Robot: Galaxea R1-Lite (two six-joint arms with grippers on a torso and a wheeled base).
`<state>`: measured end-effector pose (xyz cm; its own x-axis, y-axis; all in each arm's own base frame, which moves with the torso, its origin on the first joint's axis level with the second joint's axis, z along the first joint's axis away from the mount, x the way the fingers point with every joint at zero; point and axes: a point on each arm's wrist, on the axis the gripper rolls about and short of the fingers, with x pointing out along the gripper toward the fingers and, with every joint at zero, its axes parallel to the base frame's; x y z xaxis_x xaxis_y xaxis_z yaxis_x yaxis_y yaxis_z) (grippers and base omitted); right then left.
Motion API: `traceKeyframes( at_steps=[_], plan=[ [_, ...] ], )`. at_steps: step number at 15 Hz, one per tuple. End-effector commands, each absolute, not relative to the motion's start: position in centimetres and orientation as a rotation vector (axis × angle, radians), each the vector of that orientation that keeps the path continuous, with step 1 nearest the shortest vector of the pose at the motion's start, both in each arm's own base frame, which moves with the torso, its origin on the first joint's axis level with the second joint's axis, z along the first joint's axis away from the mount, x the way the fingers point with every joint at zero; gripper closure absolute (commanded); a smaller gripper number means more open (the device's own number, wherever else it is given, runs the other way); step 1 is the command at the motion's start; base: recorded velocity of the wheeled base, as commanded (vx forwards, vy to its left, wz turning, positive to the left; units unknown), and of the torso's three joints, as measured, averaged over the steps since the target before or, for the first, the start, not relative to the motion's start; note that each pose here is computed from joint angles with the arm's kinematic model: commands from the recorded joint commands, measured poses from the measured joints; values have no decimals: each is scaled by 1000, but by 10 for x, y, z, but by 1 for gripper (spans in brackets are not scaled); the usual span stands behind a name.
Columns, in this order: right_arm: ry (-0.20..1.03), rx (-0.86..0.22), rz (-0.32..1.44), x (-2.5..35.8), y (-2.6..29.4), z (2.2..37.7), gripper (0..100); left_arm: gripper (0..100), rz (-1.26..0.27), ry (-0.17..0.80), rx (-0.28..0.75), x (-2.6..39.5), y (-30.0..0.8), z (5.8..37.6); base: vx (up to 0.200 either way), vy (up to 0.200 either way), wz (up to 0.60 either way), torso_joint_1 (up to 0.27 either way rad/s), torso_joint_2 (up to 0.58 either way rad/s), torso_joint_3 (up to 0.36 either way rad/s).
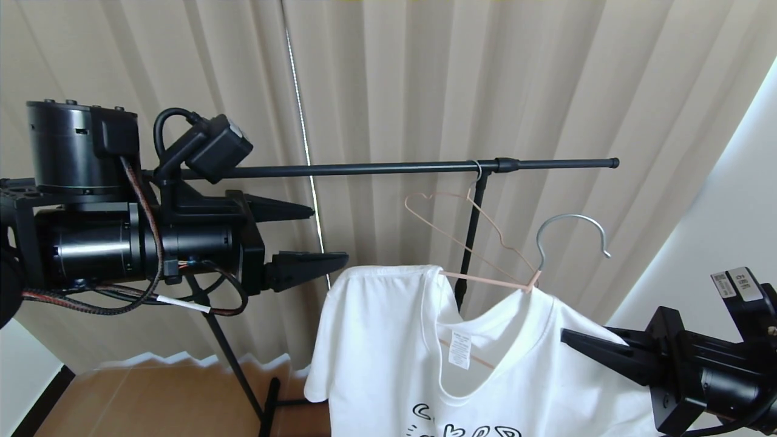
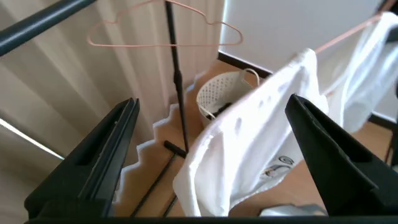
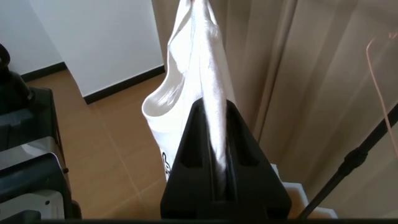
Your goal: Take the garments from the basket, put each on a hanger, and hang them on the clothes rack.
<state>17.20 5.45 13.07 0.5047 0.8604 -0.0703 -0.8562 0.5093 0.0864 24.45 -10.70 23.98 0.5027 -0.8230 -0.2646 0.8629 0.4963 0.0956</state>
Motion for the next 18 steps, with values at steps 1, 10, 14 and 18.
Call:
traceKeyframes(
  at_steps=[1, 10, 14, 18],
  plan=[
    [110, 42, 1037, 172, 55, 130, 100, 0, -1047, 158, 239, 242, -110, 249, 0, 0, 0, 0, 0, 0],
    [72, 31, 1162, 179, 61, 138, 100, 0, -1358, 97, 561, 255, -133, 271, 0, 0, 0, 0, 0, 0],
    [102, 38, 1180, 186, 65, 132, 100, 0, -1459, 190, 635, 261, -143, 273, 0, 0, 0, 0, 0, 0],
    [70, 16, 1187, 184, 64, 133, 100, 0, -1513, 241, 632, 270, -158, 259, 0, 0, 0, 0, 0, 0]
  ],
)
